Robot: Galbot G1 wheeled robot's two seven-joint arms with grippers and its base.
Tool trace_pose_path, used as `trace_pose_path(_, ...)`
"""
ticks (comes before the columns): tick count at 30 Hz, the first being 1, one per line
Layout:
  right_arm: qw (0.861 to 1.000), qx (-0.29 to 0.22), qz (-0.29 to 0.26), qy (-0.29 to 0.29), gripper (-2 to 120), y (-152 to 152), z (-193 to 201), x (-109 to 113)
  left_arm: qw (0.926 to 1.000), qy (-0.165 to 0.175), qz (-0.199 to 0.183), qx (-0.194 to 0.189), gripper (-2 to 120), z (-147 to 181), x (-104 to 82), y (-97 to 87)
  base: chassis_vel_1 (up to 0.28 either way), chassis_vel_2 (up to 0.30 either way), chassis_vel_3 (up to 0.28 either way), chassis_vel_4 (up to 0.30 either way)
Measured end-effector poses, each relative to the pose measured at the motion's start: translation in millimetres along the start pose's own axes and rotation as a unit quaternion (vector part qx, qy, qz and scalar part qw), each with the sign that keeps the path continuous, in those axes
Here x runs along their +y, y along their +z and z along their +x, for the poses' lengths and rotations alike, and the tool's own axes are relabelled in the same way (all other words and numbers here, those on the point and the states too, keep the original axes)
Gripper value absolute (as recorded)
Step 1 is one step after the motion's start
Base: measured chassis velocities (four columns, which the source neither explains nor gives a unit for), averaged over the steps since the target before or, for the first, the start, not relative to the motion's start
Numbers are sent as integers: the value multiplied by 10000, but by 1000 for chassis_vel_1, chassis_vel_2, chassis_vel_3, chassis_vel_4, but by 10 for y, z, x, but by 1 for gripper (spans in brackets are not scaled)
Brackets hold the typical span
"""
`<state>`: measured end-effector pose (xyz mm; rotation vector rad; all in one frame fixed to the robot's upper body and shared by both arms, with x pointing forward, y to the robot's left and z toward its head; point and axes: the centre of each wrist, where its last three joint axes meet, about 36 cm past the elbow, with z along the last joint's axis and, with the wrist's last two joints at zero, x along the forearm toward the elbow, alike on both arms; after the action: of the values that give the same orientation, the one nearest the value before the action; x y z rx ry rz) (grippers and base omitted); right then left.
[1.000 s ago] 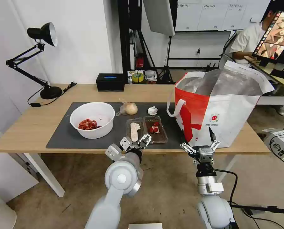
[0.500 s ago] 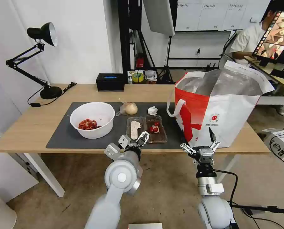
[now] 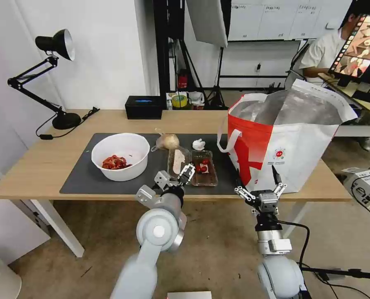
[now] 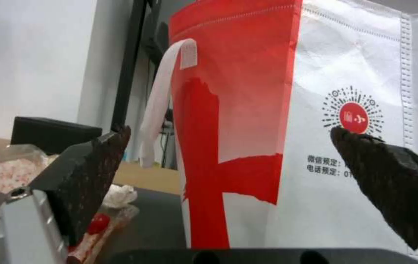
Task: Pick up the trash from the table and place it into the takeout bag.
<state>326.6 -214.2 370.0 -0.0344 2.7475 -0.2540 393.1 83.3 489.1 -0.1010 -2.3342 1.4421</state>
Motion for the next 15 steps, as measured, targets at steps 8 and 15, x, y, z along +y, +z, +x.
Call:
trace_pose_path(8,10000,-13,-4,-8,100,13,-20,0,9998,204,47,-58,100,-10,7,3,0,0,0,0)
trace_pose_path(15,10000,-7,-16,-15,100,29,-30,11,9994,335,61,-42,100,-17,23,6,0,0,0,0)
